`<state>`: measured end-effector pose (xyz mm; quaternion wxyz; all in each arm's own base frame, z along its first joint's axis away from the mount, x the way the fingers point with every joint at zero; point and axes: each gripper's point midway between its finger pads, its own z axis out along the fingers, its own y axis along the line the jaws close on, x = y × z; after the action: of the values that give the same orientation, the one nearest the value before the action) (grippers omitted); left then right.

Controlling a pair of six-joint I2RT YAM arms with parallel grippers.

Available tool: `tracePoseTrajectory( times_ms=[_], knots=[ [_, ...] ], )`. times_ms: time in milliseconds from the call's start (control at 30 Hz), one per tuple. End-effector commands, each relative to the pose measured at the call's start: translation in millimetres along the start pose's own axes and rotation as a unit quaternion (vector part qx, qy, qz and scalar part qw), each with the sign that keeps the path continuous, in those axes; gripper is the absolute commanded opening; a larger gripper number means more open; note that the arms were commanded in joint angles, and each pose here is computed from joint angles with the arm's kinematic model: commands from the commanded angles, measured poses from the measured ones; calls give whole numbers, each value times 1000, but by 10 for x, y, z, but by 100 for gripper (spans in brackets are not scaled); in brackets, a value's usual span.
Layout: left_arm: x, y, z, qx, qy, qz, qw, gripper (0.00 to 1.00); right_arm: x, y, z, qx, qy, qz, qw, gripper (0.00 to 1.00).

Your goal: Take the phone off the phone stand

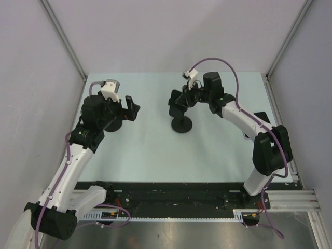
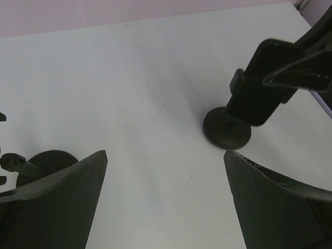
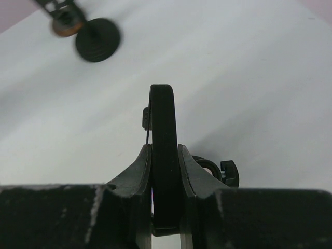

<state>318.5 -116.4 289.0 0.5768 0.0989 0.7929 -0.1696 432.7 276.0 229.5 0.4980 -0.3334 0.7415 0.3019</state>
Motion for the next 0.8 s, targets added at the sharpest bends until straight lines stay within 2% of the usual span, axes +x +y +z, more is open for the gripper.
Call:
tracePoseTrajectory(
  times_ms=[0, 33, 233, 333, 433, 467, 533, 667, 767],
  knots=[
    [-131, -189, -52, 56, -25, 26, 998, 100, -633, 713, -271, -84, -88, -87, 989, 0],
    [-147, -212, -58, 63, -28, 28, 997, 100, -521, 915, -250, -107, -68, -98, 987, 0],
    [-106, -518, -87, 157, -24, 47, 986, 100, -129, 1394, -296, -188, -5, -107, 976, 0],
    [-67, -665, -109, 204, -20, 54, 977, 100, -25, 1504, -341, -201, 15, -111, 973, 7],
    [-1, -786, -102, 241, -10, 56, 969, 100, 18, 1583, -387, -210, 24, -118, 970, 22],
    [21, -839, -108, 253, -8, 61, 966, 100, 6, 1618, -403, -213, 23, -121, 969, 32],
    [89, -900, -81, 268, 1, 64, 961, 100, -7, 1621, -450, -210, 23, -123, 970, 39],
    [223, -1055, -36, 294, 17, 81, 952, 99, -47, 1623, -557, -197, 18, -125, 972, 70],
    [283, -1076, 20, 290, 25, 87, 953, 99, -95, 1618, -683, -175, 12, -122, 977, 82]
  ],
)
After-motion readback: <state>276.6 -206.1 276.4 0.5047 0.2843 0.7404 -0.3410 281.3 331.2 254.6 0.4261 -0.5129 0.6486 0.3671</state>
